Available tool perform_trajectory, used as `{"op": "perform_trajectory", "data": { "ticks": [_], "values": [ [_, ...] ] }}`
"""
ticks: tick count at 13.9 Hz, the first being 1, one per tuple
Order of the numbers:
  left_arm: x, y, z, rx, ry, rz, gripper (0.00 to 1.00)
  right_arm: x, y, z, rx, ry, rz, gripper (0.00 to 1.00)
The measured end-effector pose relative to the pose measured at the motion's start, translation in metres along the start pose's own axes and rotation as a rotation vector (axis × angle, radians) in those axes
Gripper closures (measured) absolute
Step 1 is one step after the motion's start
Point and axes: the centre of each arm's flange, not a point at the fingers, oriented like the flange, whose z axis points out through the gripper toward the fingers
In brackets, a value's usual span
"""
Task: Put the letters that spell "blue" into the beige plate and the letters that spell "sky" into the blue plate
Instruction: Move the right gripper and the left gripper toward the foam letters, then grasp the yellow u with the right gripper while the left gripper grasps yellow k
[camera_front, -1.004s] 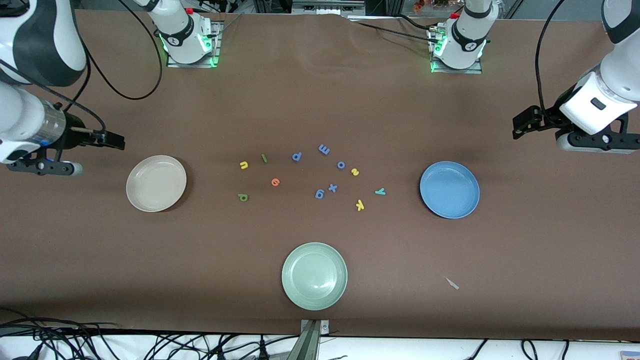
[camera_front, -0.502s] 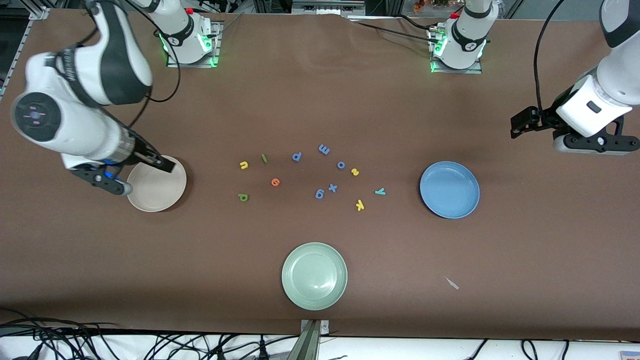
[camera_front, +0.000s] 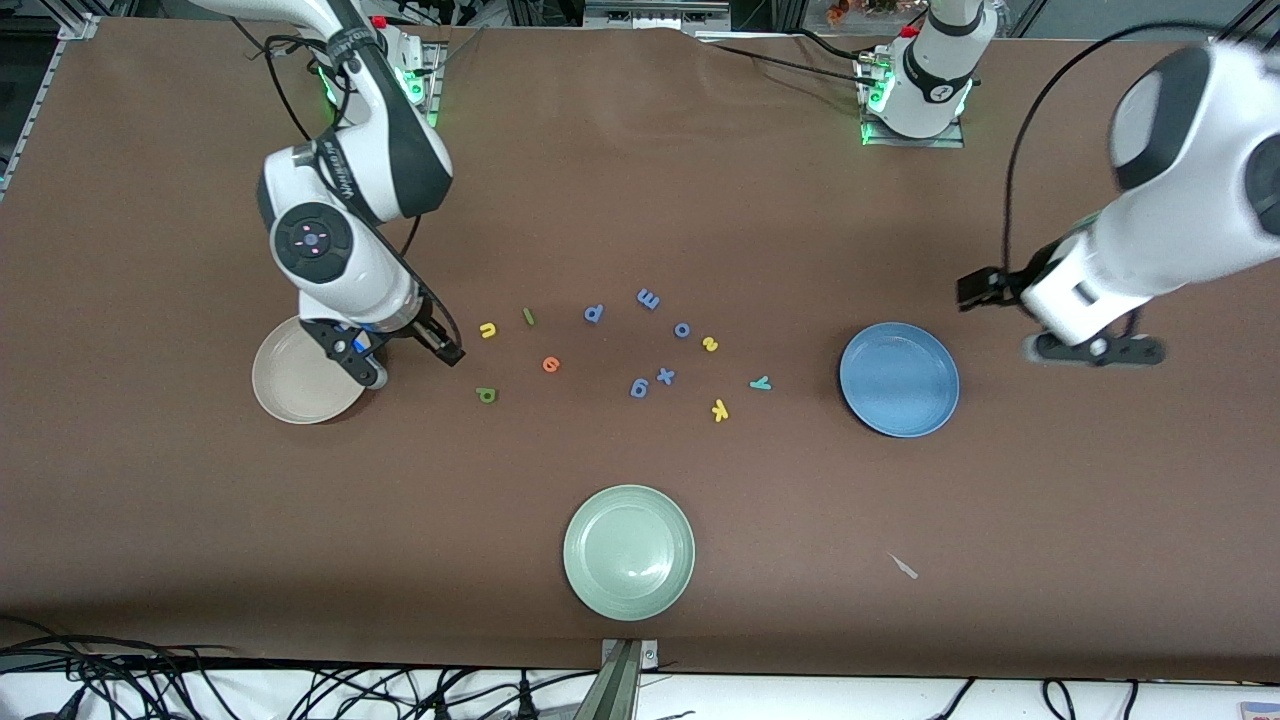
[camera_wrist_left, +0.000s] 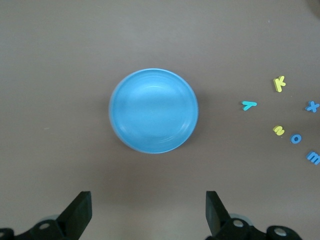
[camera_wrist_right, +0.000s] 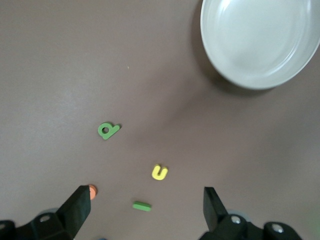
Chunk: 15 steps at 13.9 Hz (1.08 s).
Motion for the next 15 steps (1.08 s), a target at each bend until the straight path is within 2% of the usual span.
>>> {"op": "perform_trajectory", "data": {
  "ticks": [3, 5, 8, 11, 15],
  "values": [
    [0.051, 0.065, 0.066, -0.017, -0.042, -0.003, 0.0, -0.027, 0.004, 0.045, 0.04, 0.005, 0.064, 0.0],
    [0.064, 0.108, 0.103, -0.016, -0.054, -0.081, 0.0, -0.035, 0.013, 0.076, 0.043, 0.005, 0.076, 0.0],
    [0.064, 0.177, 0.143, -0.023, -0.019, -0.225, 0.0, -0.037, 0.017, 0.109, 0.037, 0.001, 0.085, 0.0],
    [0.056, 0.232, 0.185, -0.026, -0.008, -0.266, 0.0, -0.043, 0.014, 0.134, 0.032, -0.007, 0.087, 0.0],
    [0.058, 0.24, 0.224, -0.007, -0.041, -0.27, 0.0, -0.045, 0.012, 0.155, 0.038, -0.01, 0.09, 0.01]
  ]
}}
